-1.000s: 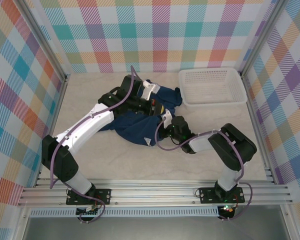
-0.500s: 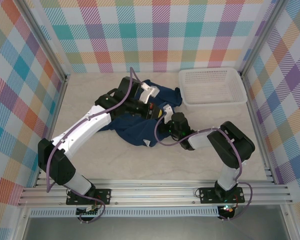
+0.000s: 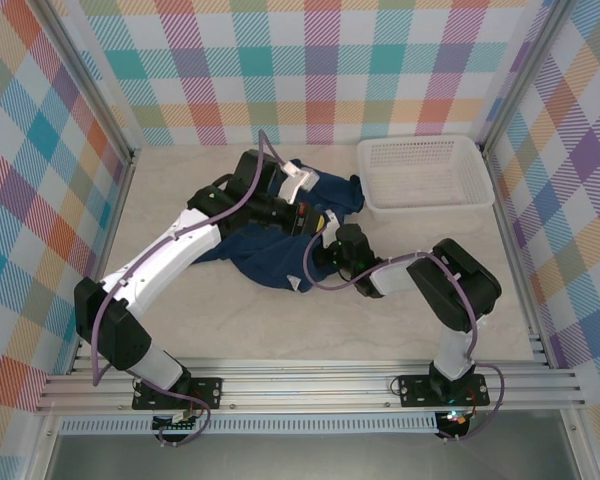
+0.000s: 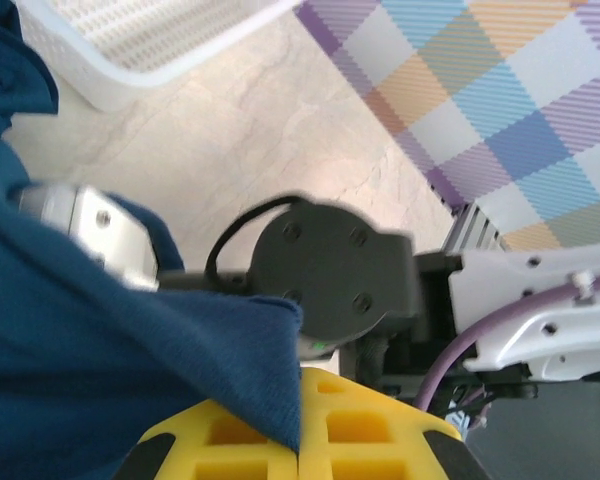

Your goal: Fold the inside-out t-shirt

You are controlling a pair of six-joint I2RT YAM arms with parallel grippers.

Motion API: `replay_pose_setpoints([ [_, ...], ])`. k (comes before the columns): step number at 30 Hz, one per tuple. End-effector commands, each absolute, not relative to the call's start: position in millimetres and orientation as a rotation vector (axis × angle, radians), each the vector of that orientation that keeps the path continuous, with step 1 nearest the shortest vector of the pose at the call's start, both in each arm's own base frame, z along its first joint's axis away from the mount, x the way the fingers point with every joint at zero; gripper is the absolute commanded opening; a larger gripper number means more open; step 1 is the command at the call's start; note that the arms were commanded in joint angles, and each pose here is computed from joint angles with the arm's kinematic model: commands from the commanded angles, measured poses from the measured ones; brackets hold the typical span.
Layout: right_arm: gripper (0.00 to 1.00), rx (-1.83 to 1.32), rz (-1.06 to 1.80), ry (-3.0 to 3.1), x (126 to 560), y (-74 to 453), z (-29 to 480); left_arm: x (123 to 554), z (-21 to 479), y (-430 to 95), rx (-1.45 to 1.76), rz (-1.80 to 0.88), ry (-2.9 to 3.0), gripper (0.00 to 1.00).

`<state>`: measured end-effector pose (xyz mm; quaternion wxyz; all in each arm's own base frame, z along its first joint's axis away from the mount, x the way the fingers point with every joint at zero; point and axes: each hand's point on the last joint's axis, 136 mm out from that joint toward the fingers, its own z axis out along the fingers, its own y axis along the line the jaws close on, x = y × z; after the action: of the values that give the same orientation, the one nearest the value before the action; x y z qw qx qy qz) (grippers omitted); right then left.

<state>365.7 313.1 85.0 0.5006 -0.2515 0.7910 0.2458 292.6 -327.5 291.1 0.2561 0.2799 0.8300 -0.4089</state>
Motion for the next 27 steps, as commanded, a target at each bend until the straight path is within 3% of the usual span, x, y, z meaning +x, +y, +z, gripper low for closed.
replay_pose_setpoints([
  [1,0.10,-0.689,0.610,1.884,359,329,83,305,323,-336,0.724,-1.142,2.176,0.00],
  [12,0.14,-0.784,0.552,1.841,353,342,87,315,297,-335,0.671,-1.017,2.282,0.00],
  [19,0.23,-0.823,0.509,1.821,339,352,84,332,292,-323,0.549,-0.883,2.319,0.00],
  [27,0.27,-0.857,0.498,1.825,335,364,77,319,298,-329,0.613,-0.967,2.295,0.00],
])
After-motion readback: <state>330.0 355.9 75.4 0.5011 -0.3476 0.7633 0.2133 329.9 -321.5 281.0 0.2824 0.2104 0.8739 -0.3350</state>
